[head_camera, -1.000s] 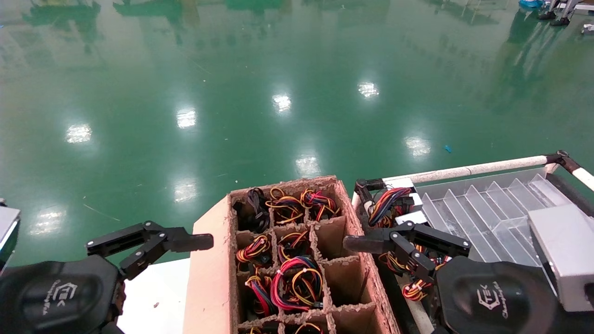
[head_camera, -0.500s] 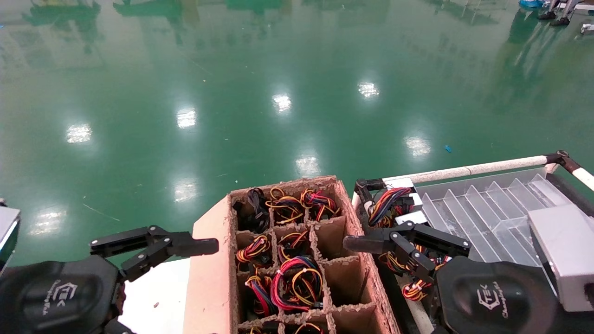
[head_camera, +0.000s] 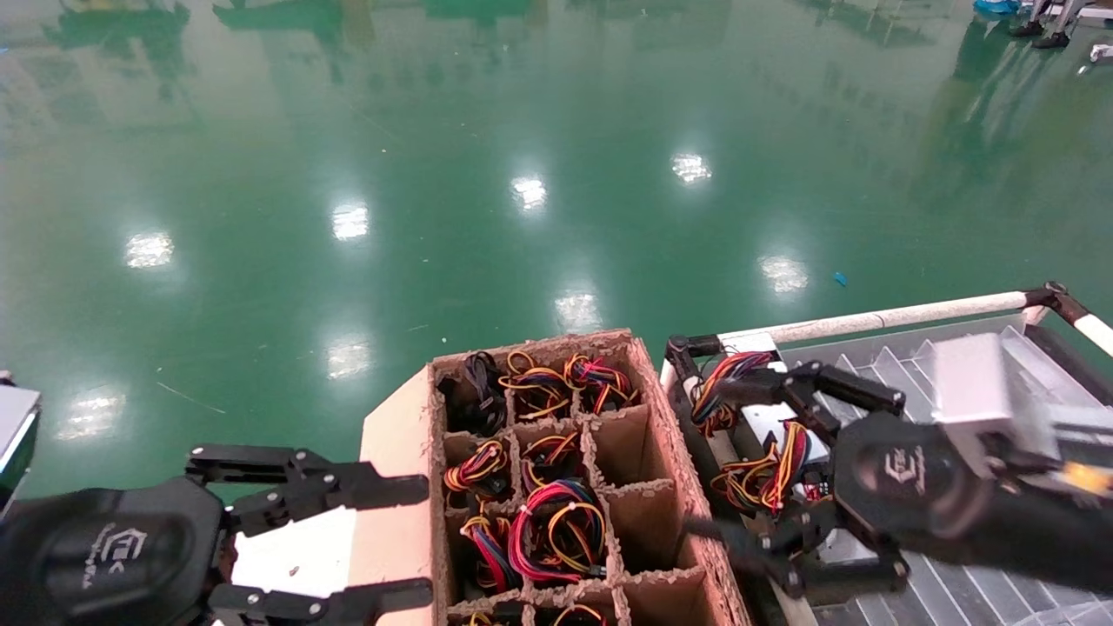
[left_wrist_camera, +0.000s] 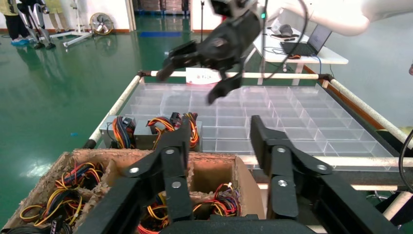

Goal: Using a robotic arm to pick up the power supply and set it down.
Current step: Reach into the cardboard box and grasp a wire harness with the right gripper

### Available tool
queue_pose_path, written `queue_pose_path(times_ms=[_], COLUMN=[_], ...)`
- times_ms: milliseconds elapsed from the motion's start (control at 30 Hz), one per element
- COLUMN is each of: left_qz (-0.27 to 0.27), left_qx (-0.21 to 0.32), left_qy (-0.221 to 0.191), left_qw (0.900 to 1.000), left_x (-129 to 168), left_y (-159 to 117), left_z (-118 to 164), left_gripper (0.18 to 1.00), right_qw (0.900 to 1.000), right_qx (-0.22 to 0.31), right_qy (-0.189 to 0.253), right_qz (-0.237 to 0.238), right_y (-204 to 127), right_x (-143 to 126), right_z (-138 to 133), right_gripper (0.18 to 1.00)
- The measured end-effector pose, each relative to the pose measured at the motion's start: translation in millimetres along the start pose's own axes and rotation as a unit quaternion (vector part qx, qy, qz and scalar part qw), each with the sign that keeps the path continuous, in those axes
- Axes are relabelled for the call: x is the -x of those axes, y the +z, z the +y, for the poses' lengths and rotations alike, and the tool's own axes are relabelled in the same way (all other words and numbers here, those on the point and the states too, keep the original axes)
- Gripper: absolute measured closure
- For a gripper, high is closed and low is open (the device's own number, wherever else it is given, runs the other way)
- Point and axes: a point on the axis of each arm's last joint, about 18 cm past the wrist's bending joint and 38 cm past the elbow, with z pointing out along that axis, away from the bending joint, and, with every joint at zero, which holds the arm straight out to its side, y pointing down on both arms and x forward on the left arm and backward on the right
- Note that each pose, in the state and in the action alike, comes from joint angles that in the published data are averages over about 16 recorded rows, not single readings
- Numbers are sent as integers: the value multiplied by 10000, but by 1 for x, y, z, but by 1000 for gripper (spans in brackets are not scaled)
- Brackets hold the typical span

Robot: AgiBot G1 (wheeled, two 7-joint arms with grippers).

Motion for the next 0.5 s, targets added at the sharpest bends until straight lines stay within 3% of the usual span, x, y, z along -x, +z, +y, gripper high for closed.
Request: queue_pose_path(times_ms=[233,500], left_qz=[0,0], left_qx=[0,0], left_qy=[0,0], left_qw=[10000,10000], left_x=[0,0], left_y=[0,0], left_z=[0,0], left_gripper=[744,884], right_qw=[9944,9786], right_qx=[771,1471], right_qy=[-608,-1375], right_qz=[394,423], right_y=[28,88], right_x=[-41,-79], right_z=[5,0], right_gripper=[179,179])
